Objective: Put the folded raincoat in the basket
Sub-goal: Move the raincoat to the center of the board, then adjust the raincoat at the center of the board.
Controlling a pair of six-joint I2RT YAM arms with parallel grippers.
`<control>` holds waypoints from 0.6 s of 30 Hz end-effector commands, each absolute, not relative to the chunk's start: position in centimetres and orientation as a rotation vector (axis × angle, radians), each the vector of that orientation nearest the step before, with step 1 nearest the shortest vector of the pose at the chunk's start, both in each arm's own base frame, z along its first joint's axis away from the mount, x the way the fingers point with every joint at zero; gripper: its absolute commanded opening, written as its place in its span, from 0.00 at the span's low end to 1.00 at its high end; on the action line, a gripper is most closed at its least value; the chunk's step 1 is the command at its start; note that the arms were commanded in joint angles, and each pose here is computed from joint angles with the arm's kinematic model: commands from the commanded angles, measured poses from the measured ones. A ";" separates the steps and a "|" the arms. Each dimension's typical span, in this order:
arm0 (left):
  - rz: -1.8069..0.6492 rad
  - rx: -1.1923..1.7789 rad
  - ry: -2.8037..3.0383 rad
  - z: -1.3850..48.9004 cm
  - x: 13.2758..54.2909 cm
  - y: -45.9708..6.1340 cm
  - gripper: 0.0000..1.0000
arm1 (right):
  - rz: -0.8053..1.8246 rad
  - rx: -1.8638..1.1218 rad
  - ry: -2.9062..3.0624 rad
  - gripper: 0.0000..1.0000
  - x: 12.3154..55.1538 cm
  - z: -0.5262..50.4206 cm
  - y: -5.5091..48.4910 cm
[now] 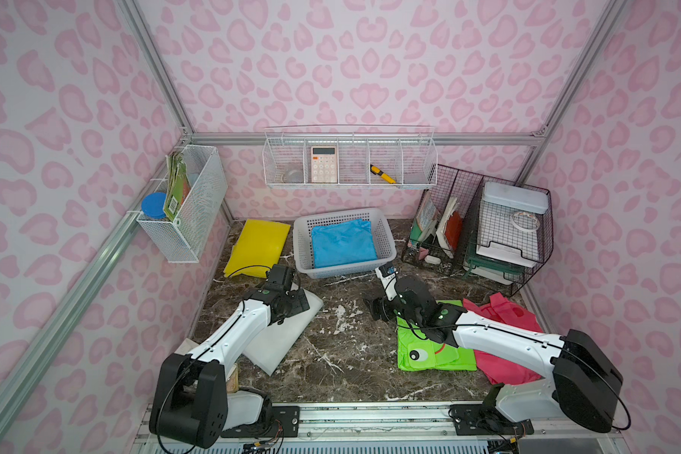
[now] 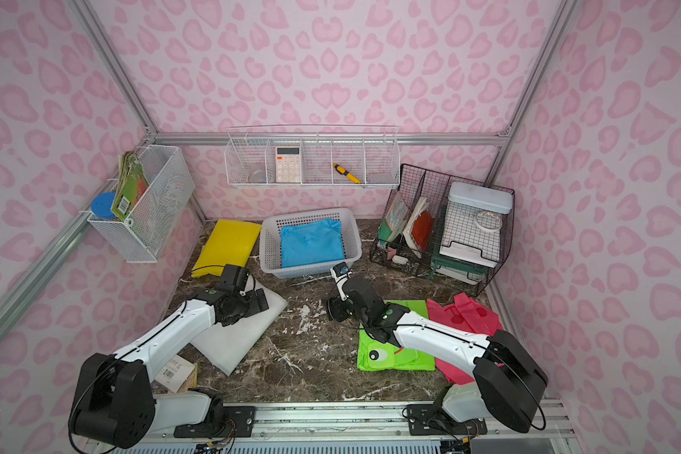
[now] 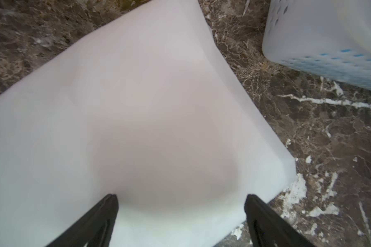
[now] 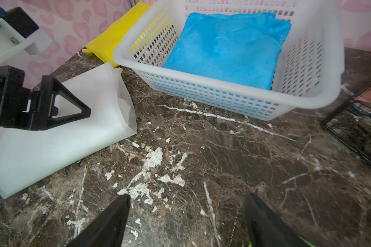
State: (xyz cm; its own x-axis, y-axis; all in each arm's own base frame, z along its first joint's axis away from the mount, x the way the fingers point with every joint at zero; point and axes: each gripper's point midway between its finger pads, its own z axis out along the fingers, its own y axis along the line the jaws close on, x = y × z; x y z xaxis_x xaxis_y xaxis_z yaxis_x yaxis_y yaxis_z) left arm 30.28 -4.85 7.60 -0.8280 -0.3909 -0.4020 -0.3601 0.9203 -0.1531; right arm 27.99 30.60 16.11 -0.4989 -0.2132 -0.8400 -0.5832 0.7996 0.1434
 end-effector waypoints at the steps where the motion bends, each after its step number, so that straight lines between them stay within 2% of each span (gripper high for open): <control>1: -0.191 -0.486 2.657 7.2 31.6 -6.4 0.96 | 0.498 -0.520 2.052 0.86 28.6 16.9 29.9; 9: -0.227 -0.302 2.738 5.6 31.0 -10.6 0.95 | 0.373 -0.362 2.060 0.86 29.2 17.1 26.4; 18: -0.198 -0.055 2.763 5.2 27.8 -16.1 0.95 | 0.382 -0.255 2.033 0.86 29.6 17.4 23.9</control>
State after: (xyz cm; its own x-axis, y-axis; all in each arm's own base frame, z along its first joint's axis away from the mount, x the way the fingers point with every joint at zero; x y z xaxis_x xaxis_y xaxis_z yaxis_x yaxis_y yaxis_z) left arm 28.77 -15.15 5.29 -0.9253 -0.0851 -0.3695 -0.0331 0.9889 -0.1448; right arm 29.04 24.29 16.84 -0.4782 -0.0668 -0.8757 -0.3671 0.9210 0.1302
